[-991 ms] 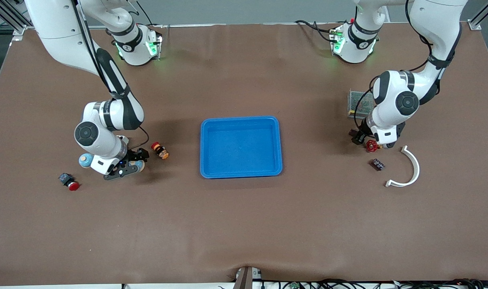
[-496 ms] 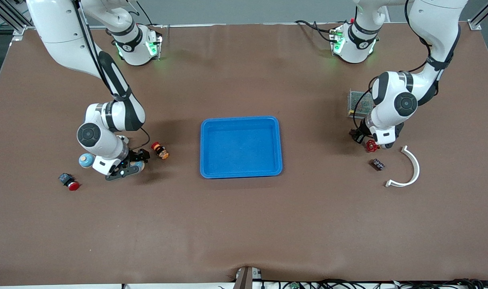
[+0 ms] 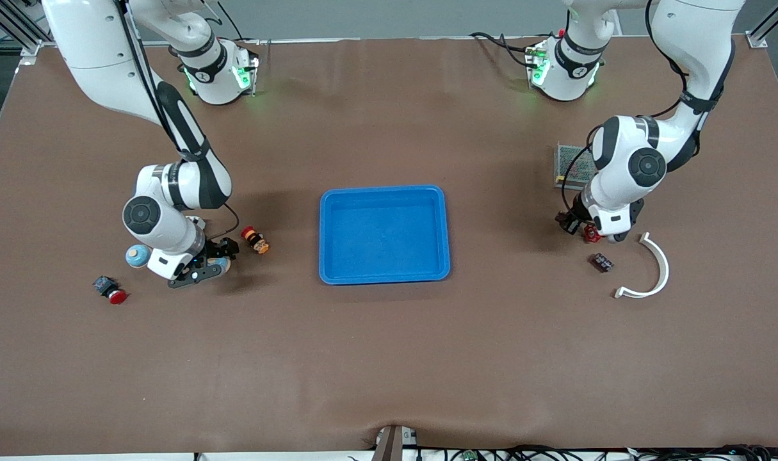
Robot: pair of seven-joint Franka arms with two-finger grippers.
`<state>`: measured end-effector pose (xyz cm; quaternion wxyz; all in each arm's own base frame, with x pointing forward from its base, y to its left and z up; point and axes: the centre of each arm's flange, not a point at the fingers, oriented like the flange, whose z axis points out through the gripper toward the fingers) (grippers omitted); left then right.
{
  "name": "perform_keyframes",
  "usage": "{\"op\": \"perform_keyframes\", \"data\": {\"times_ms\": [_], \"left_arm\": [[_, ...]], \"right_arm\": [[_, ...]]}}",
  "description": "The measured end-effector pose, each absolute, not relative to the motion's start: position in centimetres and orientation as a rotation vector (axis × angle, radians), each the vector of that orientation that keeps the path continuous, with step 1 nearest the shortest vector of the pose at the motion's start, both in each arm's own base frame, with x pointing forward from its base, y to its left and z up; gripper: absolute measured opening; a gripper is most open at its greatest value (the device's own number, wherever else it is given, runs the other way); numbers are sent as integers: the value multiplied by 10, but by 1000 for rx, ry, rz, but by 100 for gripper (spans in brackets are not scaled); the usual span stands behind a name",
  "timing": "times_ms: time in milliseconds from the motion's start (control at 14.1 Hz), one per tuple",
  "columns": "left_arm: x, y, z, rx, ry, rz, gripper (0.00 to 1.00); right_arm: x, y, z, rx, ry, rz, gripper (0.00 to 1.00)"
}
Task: Place electrolytic capacitor and blue bell in tray
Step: 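Lift the capacitor with the left gripper while the right gripper lifts the bell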
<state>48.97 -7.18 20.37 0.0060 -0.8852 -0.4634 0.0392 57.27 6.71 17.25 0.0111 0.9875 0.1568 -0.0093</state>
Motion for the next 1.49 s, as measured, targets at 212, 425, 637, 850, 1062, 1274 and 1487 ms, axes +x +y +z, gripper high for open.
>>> {"op": "perform_keyframes", "data": {"times_ms": [212, 425, 637, 850, 1062, 1274, 1487], "left_arm": [[510, -98, 228, -2754, -1480, 138, 30], [521, -127, 248, -2740, -1526, 136, 30], [527, -167, 265, -2746, -1587, 108, 30], [521, -221, 278, -2756, -1617, 92, 30], [505, -274, 286, -2786, -1592, 86, 30], [494, -318, 289, -2815, -1570, 94, 30], [482, -359, 282, -2840, -1534, 123, 30]], "right_arm": [[573, 67, 173, 3078, 506, -28, 76], [574, 66, 173, 3075, 519, -22, 67], [574, 66, 174, 3075, 521, -21, 67], [578, 67, 177, 3074, 520, -6, 67], [584, 67, 182, 3074, 520, 10, 67], [590, 69, 190, 3086, 513, -57, 67], [600, 73, 204, 3137, 459, -129, 67]]}}
